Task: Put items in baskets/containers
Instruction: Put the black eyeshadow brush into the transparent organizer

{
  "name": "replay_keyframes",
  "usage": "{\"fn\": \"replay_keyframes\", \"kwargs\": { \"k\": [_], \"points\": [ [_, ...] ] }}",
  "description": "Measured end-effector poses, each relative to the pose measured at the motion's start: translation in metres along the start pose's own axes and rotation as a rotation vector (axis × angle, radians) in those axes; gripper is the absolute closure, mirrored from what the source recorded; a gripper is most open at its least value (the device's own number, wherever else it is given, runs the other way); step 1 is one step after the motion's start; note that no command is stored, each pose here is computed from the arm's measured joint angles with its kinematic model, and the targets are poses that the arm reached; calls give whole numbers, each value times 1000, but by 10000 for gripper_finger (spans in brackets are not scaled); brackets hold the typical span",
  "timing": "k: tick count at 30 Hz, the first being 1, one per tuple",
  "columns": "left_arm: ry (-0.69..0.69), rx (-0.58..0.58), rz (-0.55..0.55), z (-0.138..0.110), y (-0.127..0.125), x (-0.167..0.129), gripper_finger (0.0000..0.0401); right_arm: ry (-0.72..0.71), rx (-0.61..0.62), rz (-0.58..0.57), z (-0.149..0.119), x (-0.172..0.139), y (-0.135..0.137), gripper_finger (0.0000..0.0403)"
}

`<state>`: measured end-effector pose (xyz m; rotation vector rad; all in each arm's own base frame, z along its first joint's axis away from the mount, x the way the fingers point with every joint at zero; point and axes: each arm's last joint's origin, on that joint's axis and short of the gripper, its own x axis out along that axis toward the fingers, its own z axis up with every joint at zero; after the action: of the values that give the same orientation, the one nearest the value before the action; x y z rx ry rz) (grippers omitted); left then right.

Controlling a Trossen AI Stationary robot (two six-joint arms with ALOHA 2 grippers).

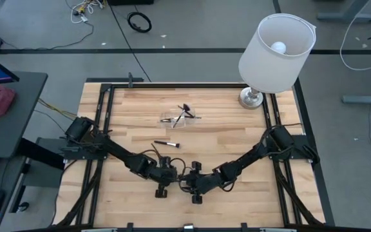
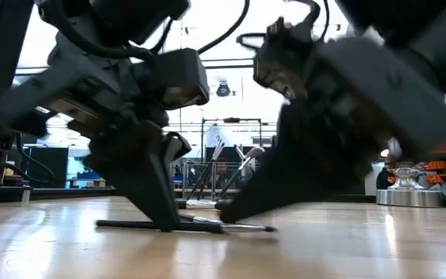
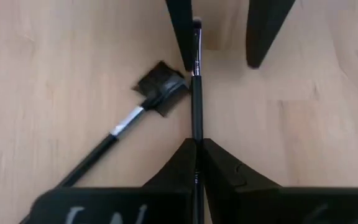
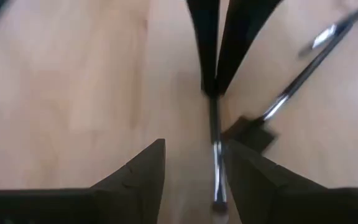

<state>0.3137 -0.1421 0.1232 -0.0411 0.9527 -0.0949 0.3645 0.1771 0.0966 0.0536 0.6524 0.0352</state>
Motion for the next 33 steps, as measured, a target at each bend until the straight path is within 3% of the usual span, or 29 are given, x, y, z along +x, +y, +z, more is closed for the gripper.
{"fn": "replay_keyframes", "kwargs": {
  "k": [11,19,28,33],
  "points": [
    [31,-8,20,-6,3,17,381,17,-13,-42,-9,7,-2,234],
    [36,-7,13,-6,3,17,380,77,75,-62,-14,7,-4,237],
    [45,2,-2,-9,-2,16,380,119,21,-80,-22,2,4,302],
    [45,1,-2,-9,-2,16,380,101,54,-93,-35,-1,3,327]
  ]
}}
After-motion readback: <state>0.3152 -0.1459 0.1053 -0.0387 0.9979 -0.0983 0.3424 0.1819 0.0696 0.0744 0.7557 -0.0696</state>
